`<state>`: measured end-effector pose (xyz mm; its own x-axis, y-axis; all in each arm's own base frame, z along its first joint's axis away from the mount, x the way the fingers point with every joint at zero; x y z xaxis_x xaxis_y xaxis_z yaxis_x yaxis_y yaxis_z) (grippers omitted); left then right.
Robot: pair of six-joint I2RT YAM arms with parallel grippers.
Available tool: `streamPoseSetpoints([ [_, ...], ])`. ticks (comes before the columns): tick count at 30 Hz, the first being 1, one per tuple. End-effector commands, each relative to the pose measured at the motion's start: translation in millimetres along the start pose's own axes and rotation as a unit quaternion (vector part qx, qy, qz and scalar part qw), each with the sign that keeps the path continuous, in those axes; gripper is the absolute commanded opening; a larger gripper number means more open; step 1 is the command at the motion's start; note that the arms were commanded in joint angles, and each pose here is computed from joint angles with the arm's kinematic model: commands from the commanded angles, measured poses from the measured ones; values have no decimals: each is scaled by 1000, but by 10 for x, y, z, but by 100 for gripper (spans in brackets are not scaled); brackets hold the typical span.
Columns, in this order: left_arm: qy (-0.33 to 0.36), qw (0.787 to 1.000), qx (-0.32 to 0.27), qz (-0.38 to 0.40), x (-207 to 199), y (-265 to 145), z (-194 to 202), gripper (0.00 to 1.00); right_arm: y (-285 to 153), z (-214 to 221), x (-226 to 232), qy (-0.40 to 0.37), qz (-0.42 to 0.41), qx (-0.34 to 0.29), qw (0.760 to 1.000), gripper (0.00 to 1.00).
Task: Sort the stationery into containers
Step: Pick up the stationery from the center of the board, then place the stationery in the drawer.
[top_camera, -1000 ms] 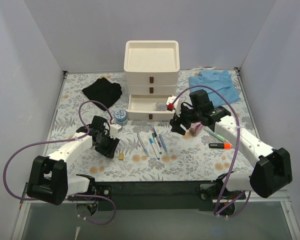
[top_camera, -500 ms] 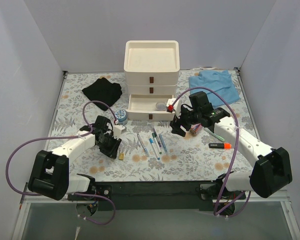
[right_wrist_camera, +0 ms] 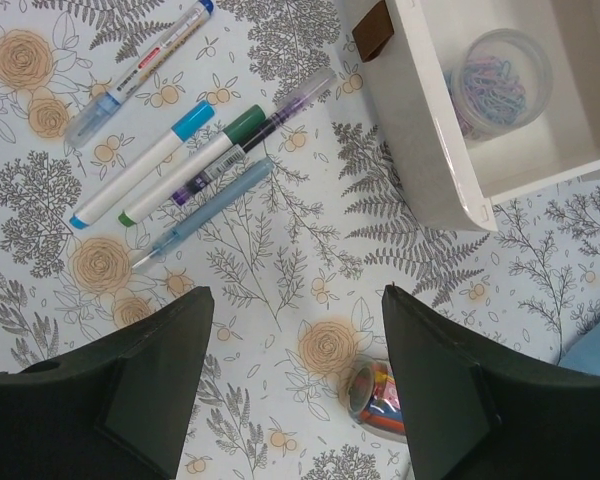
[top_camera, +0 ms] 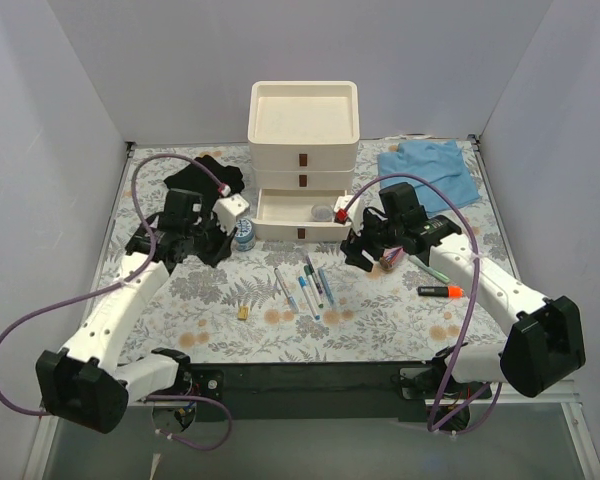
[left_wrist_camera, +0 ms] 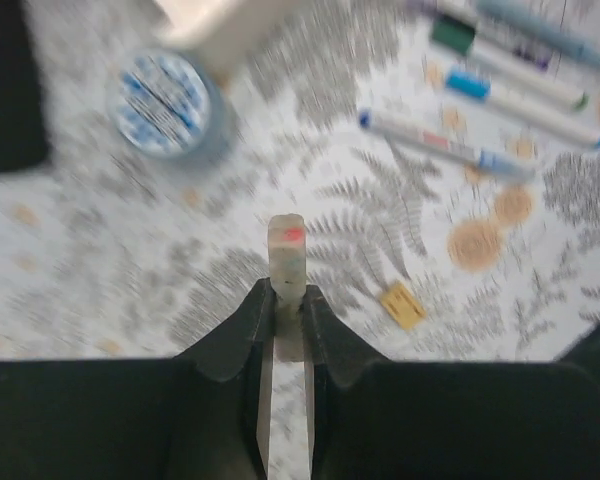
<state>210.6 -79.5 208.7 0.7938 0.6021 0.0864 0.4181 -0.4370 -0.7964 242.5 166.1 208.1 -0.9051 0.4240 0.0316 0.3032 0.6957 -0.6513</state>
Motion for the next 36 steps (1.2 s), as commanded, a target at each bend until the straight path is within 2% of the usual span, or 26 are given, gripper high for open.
streamPoseSetpoints([
  [1, 126, 977, -156, -70, 226, -374, -607, 0, -104, -109, -75, -9, 31, -27, 999, 77],
  [2, 151, 961, -209, -95, 311, -392, -795, 1, -105, -96, -99, -5, 35, -28, 999, 77],
  [4, 173, 950, -235, -111, 400, -252, -878, 10, -110, -107, -140, -3, 49, -33, 998, 76],
  [5, 186, 937, -262, -136, 491, -222, -1000, 10, -108, -90, -160, 2, 53, -33, 998, 77],
  [7, 196, 938, -254, -131, 580, 30, -1037, 10, -97, -81, -180, 3, 56, -33, 998, 76],
  [9, 208, 929, -269, -149, 645, 135, -1144, 9, -106, -80, -202, 5, 61, -34, 998, 76],
  [11, 216, 922, -280, -158, 685, 262, -1220, 1, -131, -83, -221, 6, 68, -36, 997, 76],
  [27, 215, 939, -245, -113, 685, 1090, -1383, 0, -161, 81, -287, 29, 81, -33, 996, 76],
  [31, 209, 940, -237, -128, 735, 1185, -1391, 6, -165, 68, -315, 30, 84, -34, 995, 76],
  [34, 206, 940, -232, -140, 772, 1197, -1400, 27, -162, 83, -323, 36, 82, -34, 995, 76],
  [35, 203, 941, -231, -142, 777, 1194, -1403, 40, -157, 91, -324, 37, 81, -33, 995, 76],
  [36, 200, 941, -231, -145, 780, 1182, -1406, 44, -146, 102, -317, 39, 79, -32, 996, 76],
])
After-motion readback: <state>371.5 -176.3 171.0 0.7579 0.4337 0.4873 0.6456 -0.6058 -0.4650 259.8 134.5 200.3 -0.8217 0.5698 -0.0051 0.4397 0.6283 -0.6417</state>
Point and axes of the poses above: each gripper's point midway between its finger pads, its own y axis out along the fingers, its own x axis along the line the jaws close on, z = x × y, the point moved 8 cm from there along -y, back along the fingers, and after that the axes turned 10 degrees about y, right-handed, at the moved point
